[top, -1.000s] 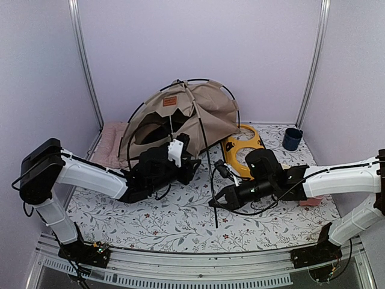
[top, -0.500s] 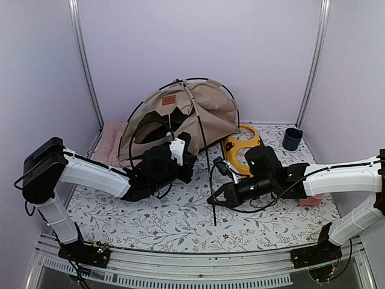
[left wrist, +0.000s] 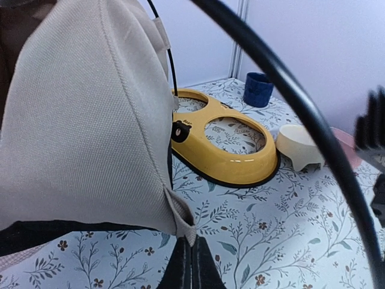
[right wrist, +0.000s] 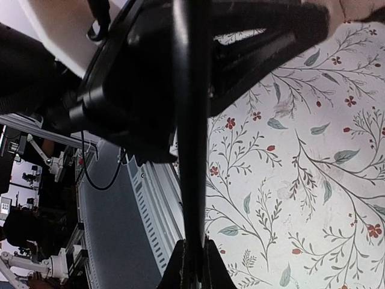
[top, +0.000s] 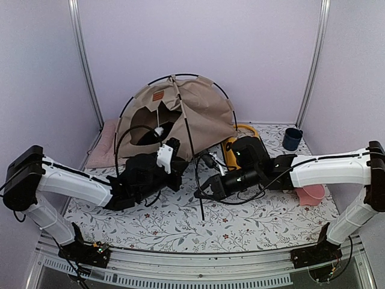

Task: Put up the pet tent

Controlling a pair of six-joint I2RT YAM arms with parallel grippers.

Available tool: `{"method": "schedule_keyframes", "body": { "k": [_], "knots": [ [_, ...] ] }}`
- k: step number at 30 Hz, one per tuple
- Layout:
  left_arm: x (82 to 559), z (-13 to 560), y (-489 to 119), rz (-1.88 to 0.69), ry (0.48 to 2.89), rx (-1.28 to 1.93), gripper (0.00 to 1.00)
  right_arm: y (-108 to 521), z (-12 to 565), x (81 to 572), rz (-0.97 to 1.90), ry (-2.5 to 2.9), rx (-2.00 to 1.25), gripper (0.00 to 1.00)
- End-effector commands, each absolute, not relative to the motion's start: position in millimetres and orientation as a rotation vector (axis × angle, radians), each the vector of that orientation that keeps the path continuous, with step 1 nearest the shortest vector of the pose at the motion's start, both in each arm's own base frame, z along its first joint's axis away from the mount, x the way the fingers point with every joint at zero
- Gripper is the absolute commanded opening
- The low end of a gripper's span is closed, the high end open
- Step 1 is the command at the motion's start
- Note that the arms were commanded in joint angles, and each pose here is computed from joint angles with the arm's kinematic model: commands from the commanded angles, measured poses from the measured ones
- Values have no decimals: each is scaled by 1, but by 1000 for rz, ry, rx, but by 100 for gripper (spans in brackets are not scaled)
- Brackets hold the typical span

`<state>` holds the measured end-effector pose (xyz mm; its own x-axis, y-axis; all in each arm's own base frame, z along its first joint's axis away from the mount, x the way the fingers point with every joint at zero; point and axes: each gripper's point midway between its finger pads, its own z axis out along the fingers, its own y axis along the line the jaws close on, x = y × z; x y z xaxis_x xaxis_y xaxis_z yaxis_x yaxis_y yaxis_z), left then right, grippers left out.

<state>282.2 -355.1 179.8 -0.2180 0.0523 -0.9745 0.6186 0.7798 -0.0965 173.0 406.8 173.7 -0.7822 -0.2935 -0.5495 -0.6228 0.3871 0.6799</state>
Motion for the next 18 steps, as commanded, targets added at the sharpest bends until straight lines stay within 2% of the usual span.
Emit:
{"method": "schedule_keyframes", "body": {
  "k": [1,18],
  "knots": [
    [241,168,-358,-604,1755,637,0,429,203,196,1428,2175,-802,0],
    [182,148,-323,-587,1849,651,0,460,271,255,1668,1939,-720,0]
  ]
}}
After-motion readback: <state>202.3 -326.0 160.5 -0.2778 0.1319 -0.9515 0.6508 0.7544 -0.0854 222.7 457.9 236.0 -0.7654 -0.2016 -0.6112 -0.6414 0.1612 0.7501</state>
